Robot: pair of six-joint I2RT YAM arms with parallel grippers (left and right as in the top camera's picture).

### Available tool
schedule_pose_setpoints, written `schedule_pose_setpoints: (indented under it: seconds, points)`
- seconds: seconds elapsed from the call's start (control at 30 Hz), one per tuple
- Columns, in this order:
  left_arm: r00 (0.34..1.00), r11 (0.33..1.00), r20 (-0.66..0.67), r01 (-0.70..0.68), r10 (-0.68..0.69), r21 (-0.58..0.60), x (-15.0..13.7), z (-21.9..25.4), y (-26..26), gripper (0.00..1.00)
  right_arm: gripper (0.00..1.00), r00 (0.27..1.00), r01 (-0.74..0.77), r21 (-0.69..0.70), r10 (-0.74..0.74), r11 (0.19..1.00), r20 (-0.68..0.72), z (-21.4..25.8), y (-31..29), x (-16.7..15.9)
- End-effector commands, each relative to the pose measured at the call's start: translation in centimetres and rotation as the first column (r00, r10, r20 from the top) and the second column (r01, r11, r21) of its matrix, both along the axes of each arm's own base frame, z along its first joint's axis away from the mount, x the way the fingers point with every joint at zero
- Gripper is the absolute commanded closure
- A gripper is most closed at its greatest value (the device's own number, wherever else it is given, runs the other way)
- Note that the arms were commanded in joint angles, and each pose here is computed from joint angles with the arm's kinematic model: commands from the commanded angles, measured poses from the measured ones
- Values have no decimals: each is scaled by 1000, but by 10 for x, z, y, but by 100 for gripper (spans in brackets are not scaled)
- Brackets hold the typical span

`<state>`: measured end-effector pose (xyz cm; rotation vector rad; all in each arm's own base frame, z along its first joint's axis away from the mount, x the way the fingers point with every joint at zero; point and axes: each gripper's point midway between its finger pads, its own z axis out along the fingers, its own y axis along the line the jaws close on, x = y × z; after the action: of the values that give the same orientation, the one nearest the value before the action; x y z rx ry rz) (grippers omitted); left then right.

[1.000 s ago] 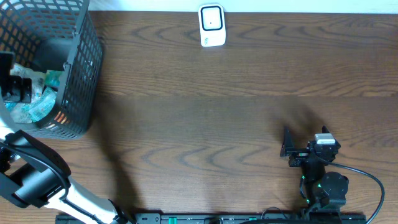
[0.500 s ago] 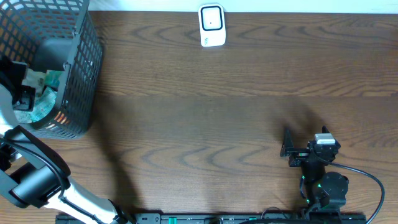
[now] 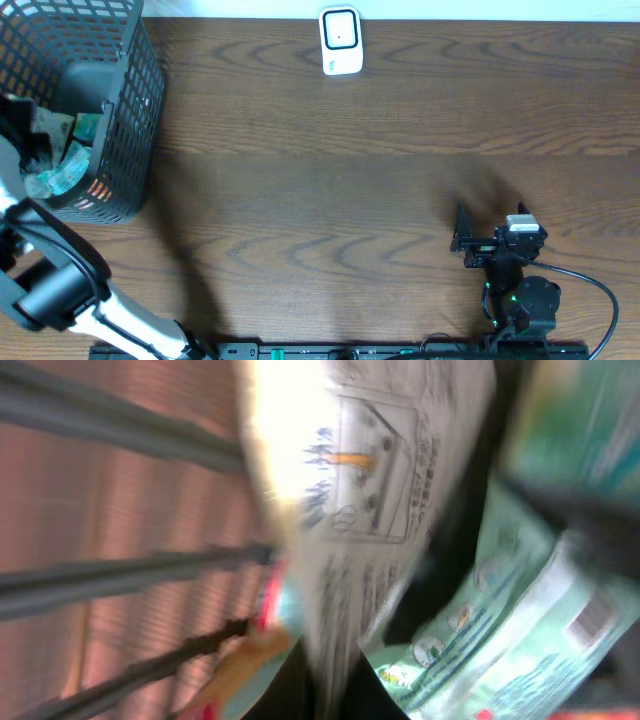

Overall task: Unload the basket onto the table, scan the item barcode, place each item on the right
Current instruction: 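Grasp a white-and-yellow snack packet in the basket with the left gripper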

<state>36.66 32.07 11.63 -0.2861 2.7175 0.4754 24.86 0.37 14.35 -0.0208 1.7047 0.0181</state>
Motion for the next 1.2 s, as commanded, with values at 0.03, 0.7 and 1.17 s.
schedule_pose_setpoints:
  seconds: [0.03, 0.7, 1.17]
  points:
    - [900, 994, 422, -103, 108, -35, 21, 129, -16, 93, 1, 1000, 7, 10, -7, 1000, -1, -1, -1, 0]
    - [781, 996, 621, 23, -69, 83, -5, 238, -68, 10, 1, 1000, 7, 10, -7, 1000, -1, -1, -1, 0]
    - [983, 983, 61, 169, -173, 66, 5, 36, -14, 5, 1, 1000, 7, 10, -7, 1000, -1, -1, -1, 0]
